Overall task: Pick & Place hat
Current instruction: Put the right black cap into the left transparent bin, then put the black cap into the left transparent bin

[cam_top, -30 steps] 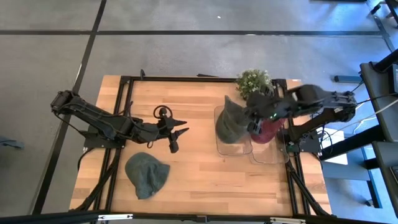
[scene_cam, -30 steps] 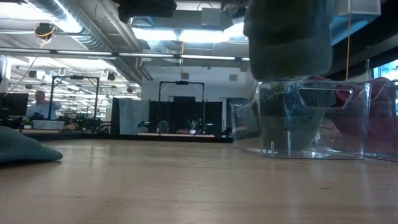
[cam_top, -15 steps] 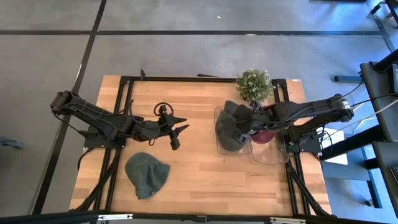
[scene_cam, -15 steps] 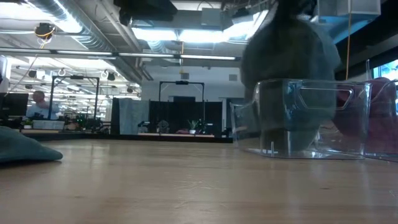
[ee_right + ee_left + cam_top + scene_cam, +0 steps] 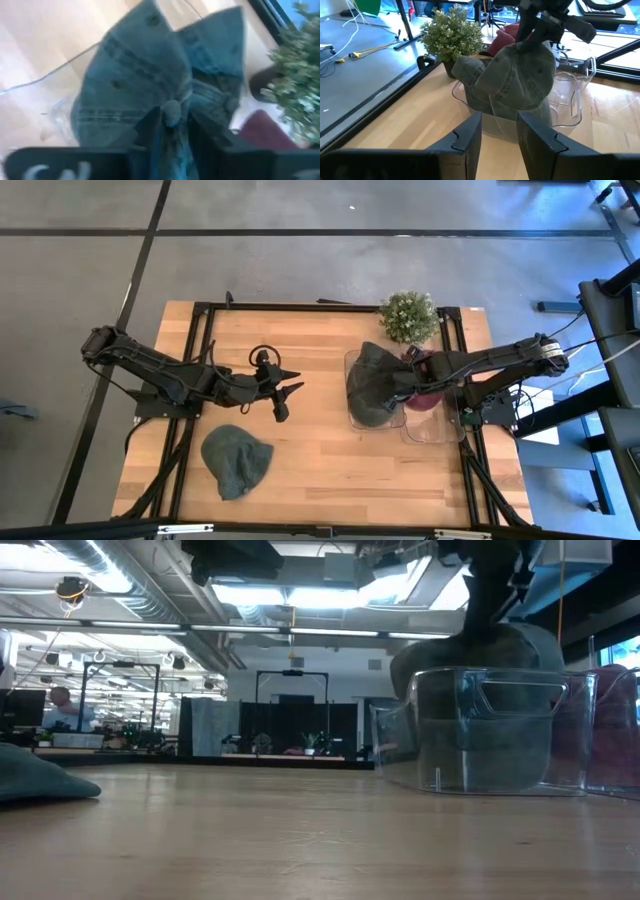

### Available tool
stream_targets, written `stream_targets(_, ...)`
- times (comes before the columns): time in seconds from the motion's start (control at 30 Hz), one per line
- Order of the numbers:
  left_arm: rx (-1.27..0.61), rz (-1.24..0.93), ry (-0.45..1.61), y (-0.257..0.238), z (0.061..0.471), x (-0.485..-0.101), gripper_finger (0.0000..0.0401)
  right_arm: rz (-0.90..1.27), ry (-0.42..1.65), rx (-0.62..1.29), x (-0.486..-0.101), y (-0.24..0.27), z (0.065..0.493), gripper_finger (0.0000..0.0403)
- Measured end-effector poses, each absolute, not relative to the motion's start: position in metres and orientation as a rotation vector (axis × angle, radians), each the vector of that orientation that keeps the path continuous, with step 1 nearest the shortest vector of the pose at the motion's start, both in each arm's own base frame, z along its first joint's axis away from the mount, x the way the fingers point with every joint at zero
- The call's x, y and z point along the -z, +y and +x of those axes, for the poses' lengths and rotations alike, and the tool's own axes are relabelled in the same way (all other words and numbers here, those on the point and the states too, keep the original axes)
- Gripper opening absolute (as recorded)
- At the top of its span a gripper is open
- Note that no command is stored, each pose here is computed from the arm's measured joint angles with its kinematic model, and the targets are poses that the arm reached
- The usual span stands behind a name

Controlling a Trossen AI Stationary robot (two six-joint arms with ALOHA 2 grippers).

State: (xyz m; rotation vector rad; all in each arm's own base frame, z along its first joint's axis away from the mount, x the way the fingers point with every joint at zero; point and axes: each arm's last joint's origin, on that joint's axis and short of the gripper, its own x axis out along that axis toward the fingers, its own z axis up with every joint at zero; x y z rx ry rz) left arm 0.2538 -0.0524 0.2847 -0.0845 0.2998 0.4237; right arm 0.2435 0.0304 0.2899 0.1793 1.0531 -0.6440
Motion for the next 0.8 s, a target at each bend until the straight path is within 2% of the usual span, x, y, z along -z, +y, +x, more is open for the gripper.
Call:
stream_targets(0.17,-0.424,-0.084,0.301,-0.052,0.254,-0.285,0.0116,0.171,1.038,0.749,-0.306,0.021,0.239,0.0159)
stream_targets(0.3,-0.415,-0.108,0.351,-0.053,0.252,-0.279,0.0116,0.14,1.007,0.771,-0.329,0.016,0.237,0.0193)
stream_targets(0.4,-0.368,-0.208,0.464,-0.054,0.246,-0.269,0.0119,0.113,0.961,0.759,-0.348,0.014,0.238,0.0206)
stream_targets(0.6,-0.229,-0.42,0.874,-0.062,0.225,-0.243,0.0119,0.077,0.803,0.69,-0.371,0.013,0.251,0.0211)
stream_targets(0.8,-0.386,-0.551,1.141,-0.078,0.195,-0.227,0.012,0.03,0.715,0.636,-0.365,0.013,0.268,0.0211)
